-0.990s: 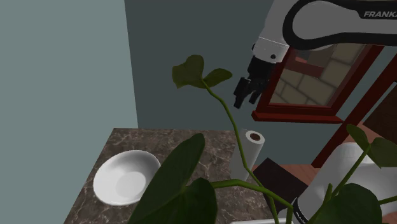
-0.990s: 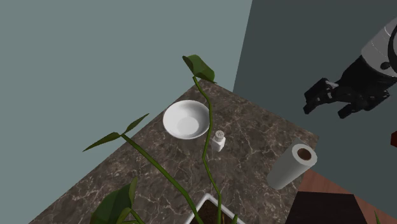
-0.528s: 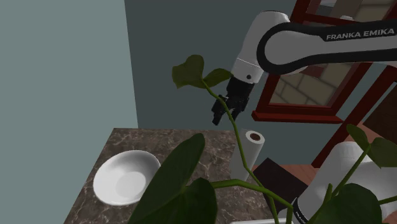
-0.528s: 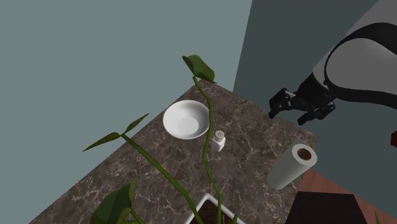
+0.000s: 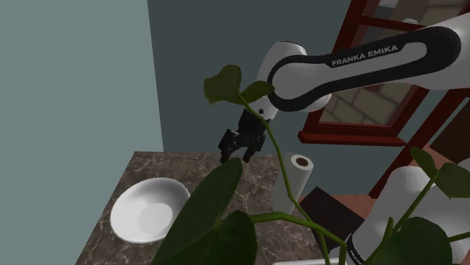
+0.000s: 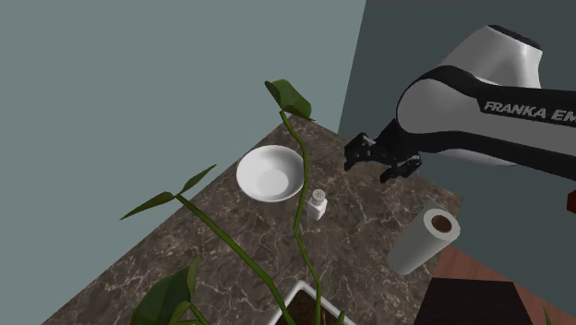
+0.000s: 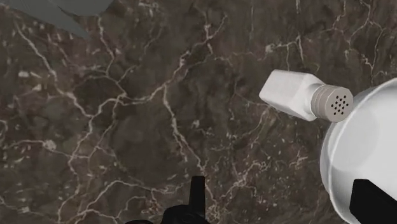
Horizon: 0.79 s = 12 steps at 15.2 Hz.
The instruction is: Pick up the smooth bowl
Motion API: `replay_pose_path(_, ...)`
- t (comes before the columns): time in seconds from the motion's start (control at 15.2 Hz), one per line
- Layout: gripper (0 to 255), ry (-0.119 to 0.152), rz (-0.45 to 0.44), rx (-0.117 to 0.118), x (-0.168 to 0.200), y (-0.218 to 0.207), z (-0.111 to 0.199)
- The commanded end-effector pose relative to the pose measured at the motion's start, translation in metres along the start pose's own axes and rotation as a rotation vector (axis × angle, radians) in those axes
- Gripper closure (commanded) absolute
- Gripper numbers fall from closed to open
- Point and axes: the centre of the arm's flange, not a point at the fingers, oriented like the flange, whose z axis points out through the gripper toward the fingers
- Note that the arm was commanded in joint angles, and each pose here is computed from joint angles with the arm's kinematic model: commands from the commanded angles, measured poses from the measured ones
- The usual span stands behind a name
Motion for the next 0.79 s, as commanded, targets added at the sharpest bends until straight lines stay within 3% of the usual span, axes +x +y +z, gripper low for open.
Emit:
replay_pose_path(0.0, 0, -0.004, 0.011, 0.032, 0.004, -0.013, 0.02)
replay_pose_path(0.73, 0, -0.03, 0.057, 0.196, 0.035, -0.088, 0.116)
